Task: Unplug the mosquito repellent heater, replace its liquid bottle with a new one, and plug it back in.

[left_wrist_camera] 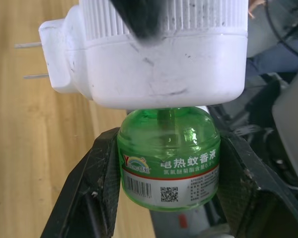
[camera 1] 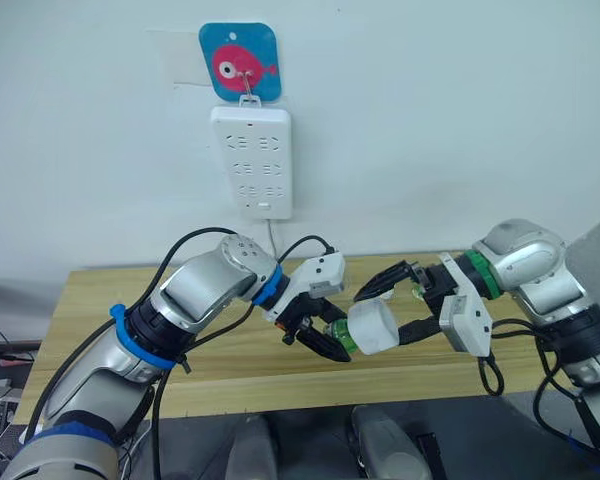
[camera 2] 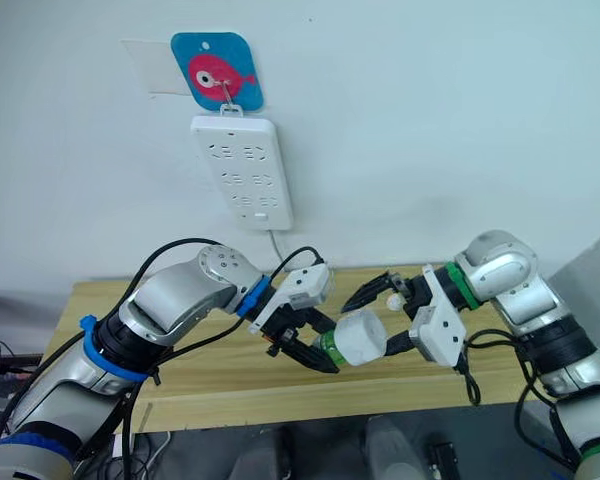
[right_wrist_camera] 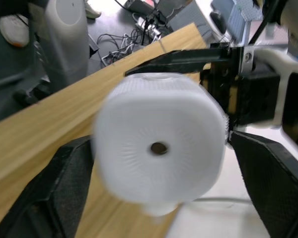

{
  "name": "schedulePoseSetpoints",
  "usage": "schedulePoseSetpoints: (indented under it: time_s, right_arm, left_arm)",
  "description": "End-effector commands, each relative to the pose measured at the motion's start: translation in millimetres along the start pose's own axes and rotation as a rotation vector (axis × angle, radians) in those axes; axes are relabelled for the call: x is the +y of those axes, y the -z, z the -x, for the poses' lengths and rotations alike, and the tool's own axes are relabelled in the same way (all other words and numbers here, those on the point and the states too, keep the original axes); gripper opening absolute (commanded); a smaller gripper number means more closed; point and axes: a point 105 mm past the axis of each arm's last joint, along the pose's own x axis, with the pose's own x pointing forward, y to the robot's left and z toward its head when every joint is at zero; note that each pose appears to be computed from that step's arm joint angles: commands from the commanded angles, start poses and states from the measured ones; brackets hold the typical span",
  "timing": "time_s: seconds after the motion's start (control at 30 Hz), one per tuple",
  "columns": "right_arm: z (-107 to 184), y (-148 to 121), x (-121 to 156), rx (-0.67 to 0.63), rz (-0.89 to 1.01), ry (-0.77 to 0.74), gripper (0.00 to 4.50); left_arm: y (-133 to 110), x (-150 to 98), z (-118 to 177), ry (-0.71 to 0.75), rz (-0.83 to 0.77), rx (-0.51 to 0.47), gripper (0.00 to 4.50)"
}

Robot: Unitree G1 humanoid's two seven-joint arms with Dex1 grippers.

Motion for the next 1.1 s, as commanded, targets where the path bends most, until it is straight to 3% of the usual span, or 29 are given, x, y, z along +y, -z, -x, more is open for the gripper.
schedulePoseSetpoints:
  time_s: [0.03,0.13,0.27,0.47,0.67,0.8,0.9,1.0,1.07,1.1]
  right_arm:
    - [28,-6,4,0.065,-0.152,0.144,4.47]
    - [44,-6,8,0.122,-0.375,0.327,4.47]
    - [53,-8,-2,0.086,-0.859,0.784,4.47]
    - [44,-13,1,0.098,-1.176,1.107,4.47]
    - [48,-12,3,0.143,-1.238,1.192,4.47]
    - [60,-3,7,0.191,-1.219,1.181,4.47]
    - [62,-7,-3,0.138,-1.223,1.203,4.47]
    - [49,-18,-13,0.078,-1.224,1.192,3.95]
    - [41,-23,-18,0.055,-1.230,1.196,3.32]
    - [38,-25,-21,0.043,-1.234,1.202,3.32]
  left_arm:
    - [-18,9,11,-0.121,-0.121,-0.139,2.26]
    - [-23,11,13,-0.209,-0.205,-0.238,2.26]
    - [-43,18,15,-0.421,-0.273,-0.452,2.26]
    - [-51,31,14,-0.652,-0.323,-0.597,2.26]
    - [-60,38,20,-0.762,-0.354,-0.685,2.26]
    - [-60,36,21,-0.775,-0.409,-0.686,2.26]
    - [-54,43,27,-0.854,-0.436,-0.661,2.26]
    - [-52,47,29,-0.924,-0.460,-0.663,2.26]
    - [-54,48,27,-0.965,-0.478,-0.677,2.26]
    - [-55,49,27,-0.990,-0.485,-0.684,2.26]
